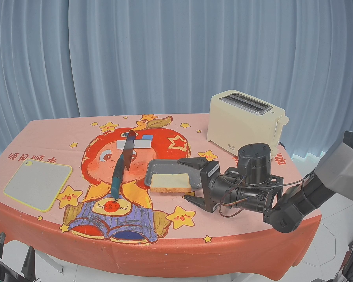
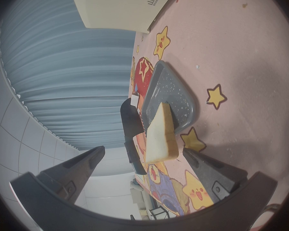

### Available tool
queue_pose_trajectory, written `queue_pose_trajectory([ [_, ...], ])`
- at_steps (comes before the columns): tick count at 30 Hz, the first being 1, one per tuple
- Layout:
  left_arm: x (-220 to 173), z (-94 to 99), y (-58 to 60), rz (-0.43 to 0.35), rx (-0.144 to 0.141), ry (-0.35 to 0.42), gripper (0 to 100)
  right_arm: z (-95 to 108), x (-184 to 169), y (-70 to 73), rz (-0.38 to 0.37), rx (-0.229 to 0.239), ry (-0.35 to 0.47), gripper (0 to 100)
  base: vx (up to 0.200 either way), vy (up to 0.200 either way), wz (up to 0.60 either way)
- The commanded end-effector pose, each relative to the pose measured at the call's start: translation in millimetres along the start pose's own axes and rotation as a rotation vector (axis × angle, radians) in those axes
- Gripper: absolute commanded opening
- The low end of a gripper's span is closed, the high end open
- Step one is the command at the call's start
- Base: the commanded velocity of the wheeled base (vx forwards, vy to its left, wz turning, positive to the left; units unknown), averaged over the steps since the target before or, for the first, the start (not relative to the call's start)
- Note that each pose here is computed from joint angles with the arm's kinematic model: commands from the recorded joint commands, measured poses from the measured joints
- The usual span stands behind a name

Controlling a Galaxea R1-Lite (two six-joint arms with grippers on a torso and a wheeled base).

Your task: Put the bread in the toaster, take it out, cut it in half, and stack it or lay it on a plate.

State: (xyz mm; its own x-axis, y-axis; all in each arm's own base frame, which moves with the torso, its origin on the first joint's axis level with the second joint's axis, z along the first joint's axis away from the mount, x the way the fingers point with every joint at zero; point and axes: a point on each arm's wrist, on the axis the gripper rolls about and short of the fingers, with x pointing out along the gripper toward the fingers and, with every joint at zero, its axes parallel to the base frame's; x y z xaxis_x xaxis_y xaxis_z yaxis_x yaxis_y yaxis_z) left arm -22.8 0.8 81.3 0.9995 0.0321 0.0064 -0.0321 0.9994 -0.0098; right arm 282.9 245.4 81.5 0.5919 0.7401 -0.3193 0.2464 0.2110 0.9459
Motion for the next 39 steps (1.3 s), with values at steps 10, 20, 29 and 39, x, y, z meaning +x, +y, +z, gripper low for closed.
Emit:
queue_pose_trajectory([
  [10,1,-4.8,0.0,0.0,-0.001,0.019,100,1,5,-3.7,-0.01,0.002,-0.001,100,0.0,0.0,0.0],
  [20,1,-4.8,0.0,0.0,-0.001,0.019,100,-3,6,-7.2,-0.028,-0.003,0.008,0,0.0,0.0,0.0],
  [29,1,-4.8,0.0,0.0,-0.001,0.019,100,-4,4,-3.0,-0.016,-0.009,0.011,0,0.0,0.0,0.0],
  [39,1,-4.8,0.0,0.0,-0.001,0.019,100,-4,-7,15.5,0.041,-0.025,0.002,0,0.0,0.0,0.0],
])
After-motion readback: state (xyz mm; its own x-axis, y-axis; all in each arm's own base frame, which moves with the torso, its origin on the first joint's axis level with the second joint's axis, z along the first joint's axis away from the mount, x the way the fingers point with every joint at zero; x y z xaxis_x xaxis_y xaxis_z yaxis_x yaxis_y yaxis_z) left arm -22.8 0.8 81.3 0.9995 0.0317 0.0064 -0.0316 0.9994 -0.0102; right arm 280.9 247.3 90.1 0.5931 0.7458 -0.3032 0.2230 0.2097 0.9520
